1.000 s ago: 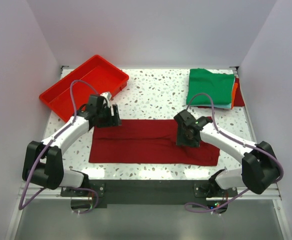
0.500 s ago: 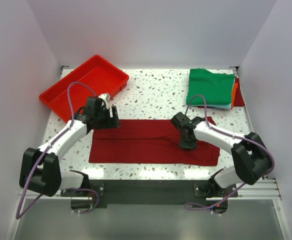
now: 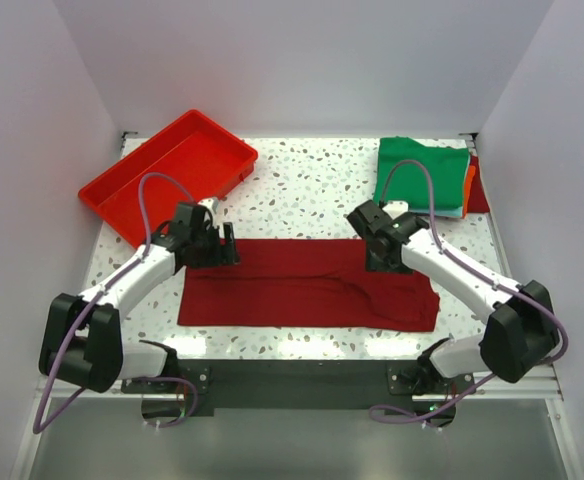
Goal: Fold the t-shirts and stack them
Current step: Fold the tshirt
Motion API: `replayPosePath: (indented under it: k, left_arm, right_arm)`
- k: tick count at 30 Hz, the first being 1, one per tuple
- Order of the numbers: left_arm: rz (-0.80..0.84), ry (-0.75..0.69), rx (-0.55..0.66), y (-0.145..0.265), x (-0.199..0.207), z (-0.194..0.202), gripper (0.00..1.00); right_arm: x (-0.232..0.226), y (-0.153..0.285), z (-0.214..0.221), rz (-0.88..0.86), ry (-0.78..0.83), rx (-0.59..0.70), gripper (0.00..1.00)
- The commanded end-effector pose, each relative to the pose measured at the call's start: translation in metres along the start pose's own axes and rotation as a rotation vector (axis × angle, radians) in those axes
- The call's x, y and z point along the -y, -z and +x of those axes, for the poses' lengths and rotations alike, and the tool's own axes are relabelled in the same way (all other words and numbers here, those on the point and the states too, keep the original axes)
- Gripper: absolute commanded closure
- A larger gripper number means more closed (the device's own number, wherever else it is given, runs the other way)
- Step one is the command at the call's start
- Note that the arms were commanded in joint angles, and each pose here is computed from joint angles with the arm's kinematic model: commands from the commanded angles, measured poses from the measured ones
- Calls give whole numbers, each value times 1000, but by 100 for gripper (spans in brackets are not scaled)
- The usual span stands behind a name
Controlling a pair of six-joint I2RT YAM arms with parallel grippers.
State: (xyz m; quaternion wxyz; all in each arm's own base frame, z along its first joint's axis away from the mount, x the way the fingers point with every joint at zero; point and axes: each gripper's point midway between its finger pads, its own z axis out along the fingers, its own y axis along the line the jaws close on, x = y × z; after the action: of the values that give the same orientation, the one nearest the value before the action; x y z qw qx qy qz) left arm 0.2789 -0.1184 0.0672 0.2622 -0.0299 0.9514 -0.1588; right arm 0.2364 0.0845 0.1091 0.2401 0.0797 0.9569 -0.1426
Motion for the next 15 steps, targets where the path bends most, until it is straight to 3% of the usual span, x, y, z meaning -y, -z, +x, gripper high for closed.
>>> replayPosePath:
  k: [1, 5, 6, 9, 15]
  left_arm:
    - [8, -37, 34, -3, 0, -7, 21]
    - [15, -38, 32, -4, 1, -5, 21]
    - [15, -37, 27, -5, 0, -3, 21]
    - [15, -36, 22, -6, 0, -2, 21]
    - [16, -38, 23, -6, 0, -2, 21]
  right_arm:
    - [6, 19, -20, -7, 15, 58, 41]
    - [-46, 34, -19, -308, 39, 60, 52]
    - [-62, 42, -8, -411, 55, 11, 54]
    - [-85, 44, 18, -526, 99, -65, 57]
    - [-94, 26, 56, -548, 150, -157, 57]
